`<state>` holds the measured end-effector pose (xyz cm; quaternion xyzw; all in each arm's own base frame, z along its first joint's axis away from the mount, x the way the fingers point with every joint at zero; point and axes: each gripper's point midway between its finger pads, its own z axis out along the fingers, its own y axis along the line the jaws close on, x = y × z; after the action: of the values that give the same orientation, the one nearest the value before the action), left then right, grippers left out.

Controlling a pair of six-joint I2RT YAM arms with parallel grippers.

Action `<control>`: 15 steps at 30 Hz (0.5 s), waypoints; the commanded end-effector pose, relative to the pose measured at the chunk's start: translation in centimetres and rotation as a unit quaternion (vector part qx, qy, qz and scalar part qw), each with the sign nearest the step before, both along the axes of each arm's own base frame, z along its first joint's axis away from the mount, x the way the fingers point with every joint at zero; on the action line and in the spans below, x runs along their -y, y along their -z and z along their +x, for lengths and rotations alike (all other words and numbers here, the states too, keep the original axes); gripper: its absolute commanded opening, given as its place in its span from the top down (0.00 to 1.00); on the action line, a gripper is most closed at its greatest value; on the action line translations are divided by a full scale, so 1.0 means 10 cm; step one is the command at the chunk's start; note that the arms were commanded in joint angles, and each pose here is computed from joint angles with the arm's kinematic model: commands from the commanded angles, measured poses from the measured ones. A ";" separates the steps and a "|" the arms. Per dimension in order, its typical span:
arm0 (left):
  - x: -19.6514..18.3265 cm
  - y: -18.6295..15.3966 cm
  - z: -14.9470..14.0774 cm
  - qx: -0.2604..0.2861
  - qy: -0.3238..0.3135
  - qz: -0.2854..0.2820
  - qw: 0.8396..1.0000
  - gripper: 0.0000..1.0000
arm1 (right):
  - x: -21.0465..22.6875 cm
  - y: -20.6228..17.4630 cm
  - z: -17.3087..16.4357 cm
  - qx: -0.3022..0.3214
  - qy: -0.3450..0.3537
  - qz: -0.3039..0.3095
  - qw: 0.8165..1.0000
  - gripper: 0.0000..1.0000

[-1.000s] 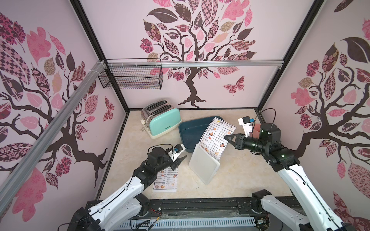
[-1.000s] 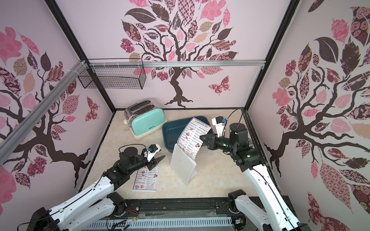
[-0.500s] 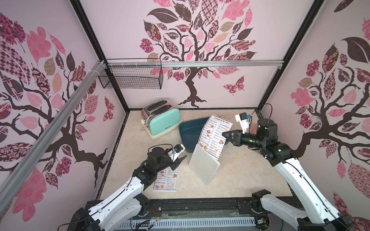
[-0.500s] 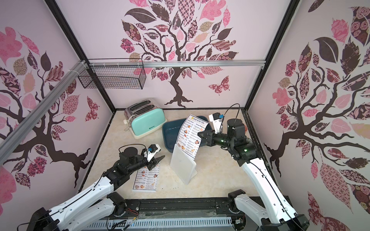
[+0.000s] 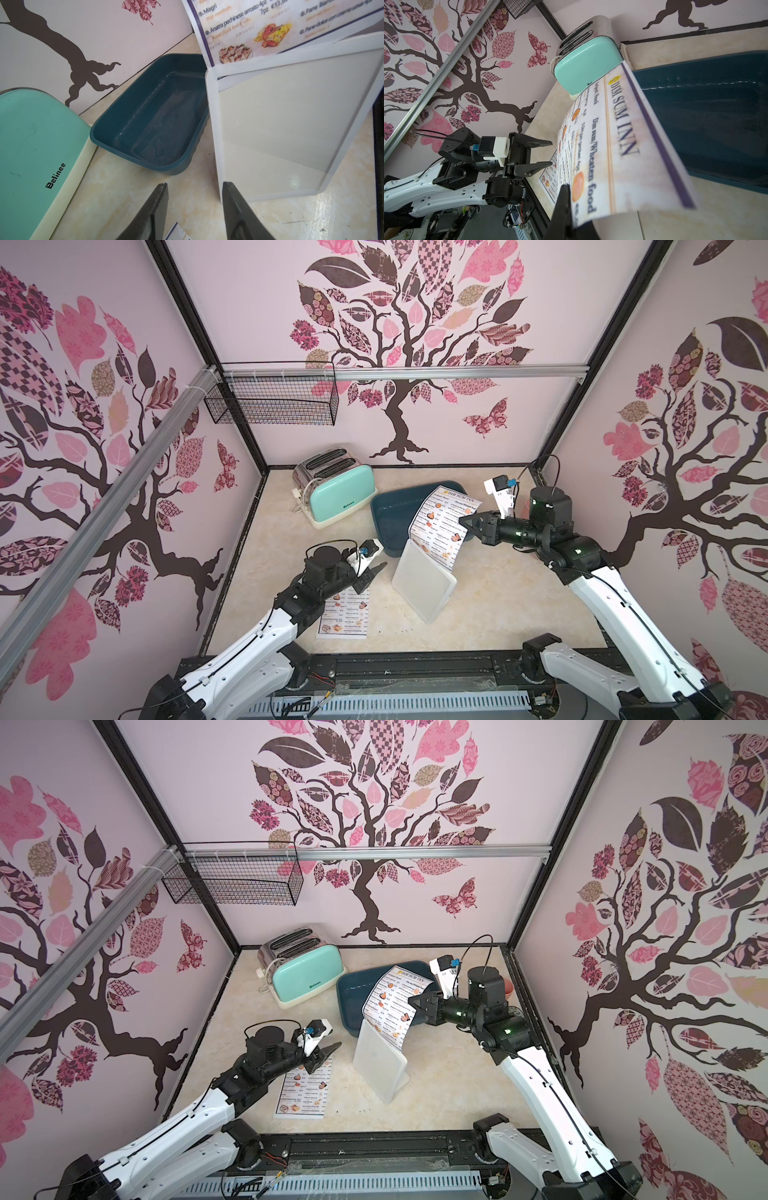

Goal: Replace the menus in the menu holders
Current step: Insert the menu into the menu holder.

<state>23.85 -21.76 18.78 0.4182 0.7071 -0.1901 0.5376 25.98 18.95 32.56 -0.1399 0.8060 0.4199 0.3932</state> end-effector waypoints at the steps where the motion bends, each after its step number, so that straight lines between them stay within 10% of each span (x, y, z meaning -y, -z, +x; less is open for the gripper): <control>1: 0.00 0.01 -0.02 0.001 0.003 0.001 1.000 0.52 | 0.05 -0.09 -0.05 0.039 0.003 -0.018 0.999 1.00; 15: -0.02 0.00 -0.06 0.003 0.003 0.002 1.000 0.52 | 0.03 -0.01 -0.16 0.031 -0.009 -0.007 0.999 1.00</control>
<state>23.64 -21.64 19.19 0.4174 0.7039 -0.1905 0.5422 24.86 18.32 32.19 -0.1584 0.8007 0.4028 0.4142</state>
